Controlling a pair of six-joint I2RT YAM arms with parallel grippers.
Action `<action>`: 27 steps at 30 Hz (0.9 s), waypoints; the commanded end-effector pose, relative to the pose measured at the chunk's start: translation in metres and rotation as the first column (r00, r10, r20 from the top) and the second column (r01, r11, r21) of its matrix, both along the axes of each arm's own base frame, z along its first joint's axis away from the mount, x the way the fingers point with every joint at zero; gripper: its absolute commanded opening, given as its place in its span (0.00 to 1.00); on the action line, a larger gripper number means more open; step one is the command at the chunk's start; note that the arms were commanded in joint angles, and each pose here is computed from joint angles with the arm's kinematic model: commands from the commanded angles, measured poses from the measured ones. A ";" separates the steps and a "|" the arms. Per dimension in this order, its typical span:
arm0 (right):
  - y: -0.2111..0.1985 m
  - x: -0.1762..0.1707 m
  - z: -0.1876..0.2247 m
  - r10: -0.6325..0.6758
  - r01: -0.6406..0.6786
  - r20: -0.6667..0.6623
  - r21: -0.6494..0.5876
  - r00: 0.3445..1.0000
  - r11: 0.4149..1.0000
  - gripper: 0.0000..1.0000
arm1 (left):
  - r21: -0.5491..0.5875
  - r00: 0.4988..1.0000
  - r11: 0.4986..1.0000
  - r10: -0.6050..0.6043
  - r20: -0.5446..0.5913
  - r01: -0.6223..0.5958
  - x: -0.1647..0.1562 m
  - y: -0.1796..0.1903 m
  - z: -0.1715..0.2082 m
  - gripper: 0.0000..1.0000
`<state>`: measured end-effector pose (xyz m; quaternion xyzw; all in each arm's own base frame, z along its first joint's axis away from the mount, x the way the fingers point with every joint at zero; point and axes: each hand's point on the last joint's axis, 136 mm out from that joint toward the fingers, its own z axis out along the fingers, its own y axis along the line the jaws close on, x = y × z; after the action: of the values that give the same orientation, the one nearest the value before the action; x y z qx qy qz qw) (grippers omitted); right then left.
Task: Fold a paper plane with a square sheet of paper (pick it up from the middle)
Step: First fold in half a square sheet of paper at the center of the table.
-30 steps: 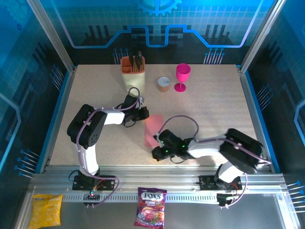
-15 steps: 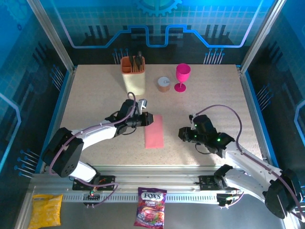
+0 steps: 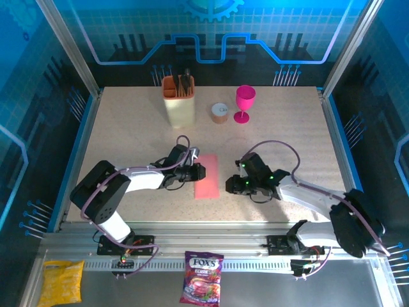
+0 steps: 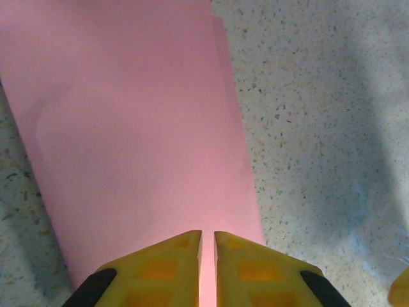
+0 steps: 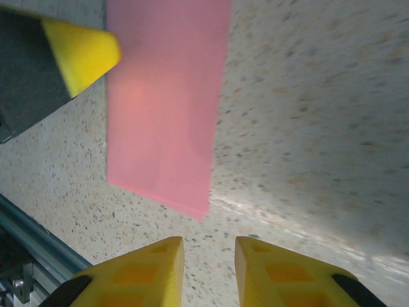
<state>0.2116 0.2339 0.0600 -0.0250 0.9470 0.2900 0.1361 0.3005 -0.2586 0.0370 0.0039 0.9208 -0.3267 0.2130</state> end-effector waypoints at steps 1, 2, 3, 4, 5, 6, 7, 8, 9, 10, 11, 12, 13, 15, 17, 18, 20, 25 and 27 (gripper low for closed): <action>0.025 0.006 0.002 0.027 -0.028 0.018 0.039 0.999 0.999 0.28 | -0.006 0.999 1.000 0.025 0.036 -0.025 0.010 -0.003 0.003 0.14; 0.028 0.005 -0.002 0.029 -0.030 0.011 0.035 1.000 0.999 0.28 | -0.003 0.999 1.000 0.022 0.044 -0.022 0.012 -0.004 0.005 0.14; 0.031 0.005 -0.004 0.034 -0.034 0.007 0.034 0.999 0.999 0.28 | 0.002 0.998 1.000 0.022 0.051 -0.022 0.014 -0.005 0.007 0.14; 0.033 0.004 -0.008 0.038 -0.038 -0.001 0.030 0.999 0.999 0.28 | 0.007 0.998 1.000 0.022 0.060 -0.022 0.018 -0.005 0.009 0.14; 0.035 0.004 -0.010 0.041 -0.041 -0.002 0.027 0.999 0.999 0.27 | 0.012 0.997 1.000 0.021 0.070 -0.022 0.021 -0.005 0.012 0.14; 0.036 0.003 -0.012 0.043 -0.043 -0.005 0.023 0.999 0.999 0.27 | 0.017 0.997 1.000 0.023 0.076 -0.024 0.025 -0.005 0.014 0.14; 0.036 0.003 -0.015 0.043 -0.043 -0.009 0.018 0.999 0.999 0.27 | 0.018 0.996 1.000 0.022 0.081 -0.024 0.029 -0.005 0.017 0.14; 0.037 0.003 -0.017 0.043 -0.043 -0.014 0.017 0.999 0.999 0.28 | 0.020 0.996 0.999 0.024 0.086 -0.026 0.033 -0.005 0.019 0.14; 0.038 0.002 -0.019 0.044 -0.044 -0.016 0.016 0.999 0.999 0.28 | 0.022 0.996 0.999 0.028 0.089 -0.030 0.038 -0.004 0.021 0.14; 0.037 0.002 -0.021 0.042 -0.042 -0.020 0.014 0.999 0.999 0.27 | 0.024 0.995 0.999 0.031 0.090 -0.033 0.041 -0.003 0.021 0.14; 0.037 0.001 -0.023 0.040 -0.040 -0.024 0.011 0.999 0.999 0.28 | 0.027 0.995 0.999 0.034 0.093 -0.036 0.046 -0.002 0.021 0.14; 0.037 0.001 -0.025 0.039 -0.038 -0.026 0.010 0.999 0.999 0.28 | 0.032 0.995 0.999 0.037 0.088 -0.040 0.048 0.000 0.020 0.14; 0.037 0.001 -0.025 0.040 -0.039 -0.026 0.009 0.999 0.999 0.28 | 0.036 0.996 0.998 0.040 0.084 -0.044 0.051 0.002 0.018 0.14; 0.037 0.002 -0.027 0.040 -0.039 -0.029 0.007 0.999 0.999 0.28 | 0.045 0.996 0.998 0.047 0.075 -0.051 0.056 0.006 0.012 0.14; 0.038 0.002 -0.029 0.041 -0.041 -0.032 0.005 0.999 0.999 0.29 | 0.053 0.997 0.997 0.053 0.062 -0.056 0.059 0.010 0.005 0.14; 0.039 0.002 -0.029 0.040 -0.040 -0.034 0.006 0.999 0.999 0.29 | 0.055 0.997 0.997 0.053 0.055 -0.056 0.059 0.011 0.001 0.14; 0.039 0.002 -0.031 0.042 -0.042 -0.040 0.004 0.998 0.999 0.29 | 0.061 0.998 0.997 0.051 0.042 -0.053 0.059 0.013 -0.007 0.13; 0.042 0.004 -0.035 0.046 -0.046 -0.047 0.007 0.998 0.999 0.31 | 0.083 0.999 0.996 0.045 0.010 -0.045 0.054 0.016 -0.027 0.13; 0.044 0.004 -0.036 0.049 -0.049 -0.052 0.008 0.997 0.999 0.31 | 0.085 0.999 0.995 0.045 0.004 -0.045 0.052 0.017 -0.032 0.13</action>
<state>0.2106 0.2665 0.0195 -0.0364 0.9526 0.2848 0.1003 0.3594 -0.2440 0.0184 -0.0178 0.9278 -0.2901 0.2339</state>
